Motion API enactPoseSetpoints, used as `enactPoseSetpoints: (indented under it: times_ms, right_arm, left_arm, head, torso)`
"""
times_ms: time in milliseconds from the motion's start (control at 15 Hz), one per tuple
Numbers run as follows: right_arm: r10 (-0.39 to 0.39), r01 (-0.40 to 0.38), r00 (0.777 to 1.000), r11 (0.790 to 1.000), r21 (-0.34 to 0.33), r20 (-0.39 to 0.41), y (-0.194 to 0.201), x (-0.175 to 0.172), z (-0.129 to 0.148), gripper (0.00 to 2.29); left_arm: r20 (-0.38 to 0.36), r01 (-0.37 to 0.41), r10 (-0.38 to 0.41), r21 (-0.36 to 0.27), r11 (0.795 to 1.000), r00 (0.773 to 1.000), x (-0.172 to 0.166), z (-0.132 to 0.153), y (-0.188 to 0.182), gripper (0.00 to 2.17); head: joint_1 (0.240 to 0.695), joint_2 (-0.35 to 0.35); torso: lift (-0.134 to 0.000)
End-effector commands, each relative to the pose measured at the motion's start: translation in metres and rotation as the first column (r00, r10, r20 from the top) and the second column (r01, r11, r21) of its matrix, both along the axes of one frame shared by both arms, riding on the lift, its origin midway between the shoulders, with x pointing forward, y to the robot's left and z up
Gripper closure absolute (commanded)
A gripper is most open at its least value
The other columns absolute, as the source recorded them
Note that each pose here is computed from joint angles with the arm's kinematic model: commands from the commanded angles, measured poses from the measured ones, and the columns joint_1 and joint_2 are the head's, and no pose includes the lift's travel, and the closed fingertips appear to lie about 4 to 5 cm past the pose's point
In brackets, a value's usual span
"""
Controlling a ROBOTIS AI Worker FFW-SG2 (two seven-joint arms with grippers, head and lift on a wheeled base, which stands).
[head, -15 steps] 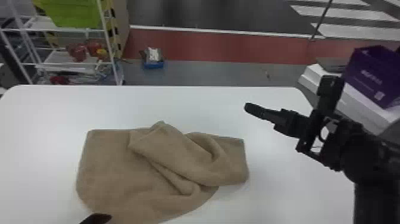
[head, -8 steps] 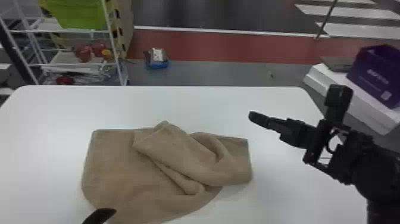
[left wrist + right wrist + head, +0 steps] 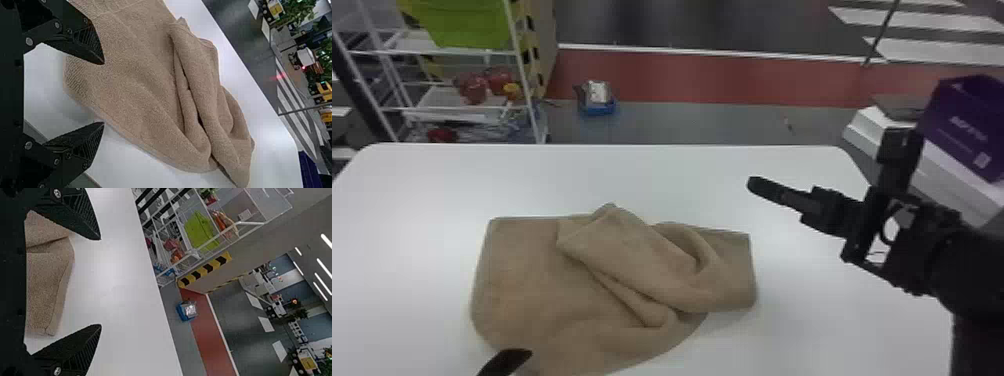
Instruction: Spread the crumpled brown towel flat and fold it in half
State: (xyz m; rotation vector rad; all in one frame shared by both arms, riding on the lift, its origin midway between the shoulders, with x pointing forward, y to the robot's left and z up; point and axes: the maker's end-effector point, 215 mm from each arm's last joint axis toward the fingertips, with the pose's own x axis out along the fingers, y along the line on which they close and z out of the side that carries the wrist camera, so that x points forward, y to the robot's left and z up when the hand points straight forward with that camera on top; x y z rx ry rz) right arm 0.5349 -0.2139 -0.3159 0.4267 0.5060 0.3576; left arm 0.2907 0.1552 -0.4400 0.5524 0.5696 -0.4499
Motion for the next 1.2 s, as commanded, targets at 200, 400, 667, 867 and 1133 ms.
enactPoseSetpoints:
  times_ms: [200, 400, 667, 867, 1133]
  right_arm:
    - [0.002, -0.002, 1.0, 1.0, 0.017, 0.01, 0.001, 0.003, 0.008, 0.08]
    - [0.004, -0.004, 1.0, 1.0, 0.02, 0.011, 0.002, 0.003, 0.009, 0.08]
    - [0.003, -0.004, 1.0, 1.0, 0.021, 0.008, 0.002, 0.003, 0.008, 0.08]
    - [-0.005, 0.005, 1.0, 1.0, 0.021, 0.003, -0.002, 0.002, 0.005, 0.08]
    - [-0.022, 0.022, 1.0, 0.999, 0.022, -0.01, -0.011, -0.001, -0.002, 0.08]
  left_arm:
    - [-0.035, -0.021, 0.021, 0.008, 1.0, 0.999, 0.001, -0.01, 0.008, 0.45]
    - [-0.044, -0.035, 0.036, 0.011, 0.999, 0.998, 0.002, -0.011, 0.012, 0.65]
    - [-0.04, -0.043, 0.043, 0.014, 0.999, 0.998, 0.003, -0.01, 0.015, 0.66]
    - [-0.033, -0.067, 0.067, 0.02, 0.998, 0.997, 0.006, -0.003, 0.024, 1.08]
    - [0.041, -0.127, 0.126, 0.028, 0.991, 0.991, 0.015, 0.049, 0.052, 1.08]
  head:
    - [0.695, -0.073]
    - [0.695, -0.067]
    - [0.695, -0.06]
    - [0.695, -0.057]
    - [0.695, -0.047]
  torso:
    - [-0.134]
    - [-0.134]
    - [-0.134]
    - [-0.134]
    - [-0.134]
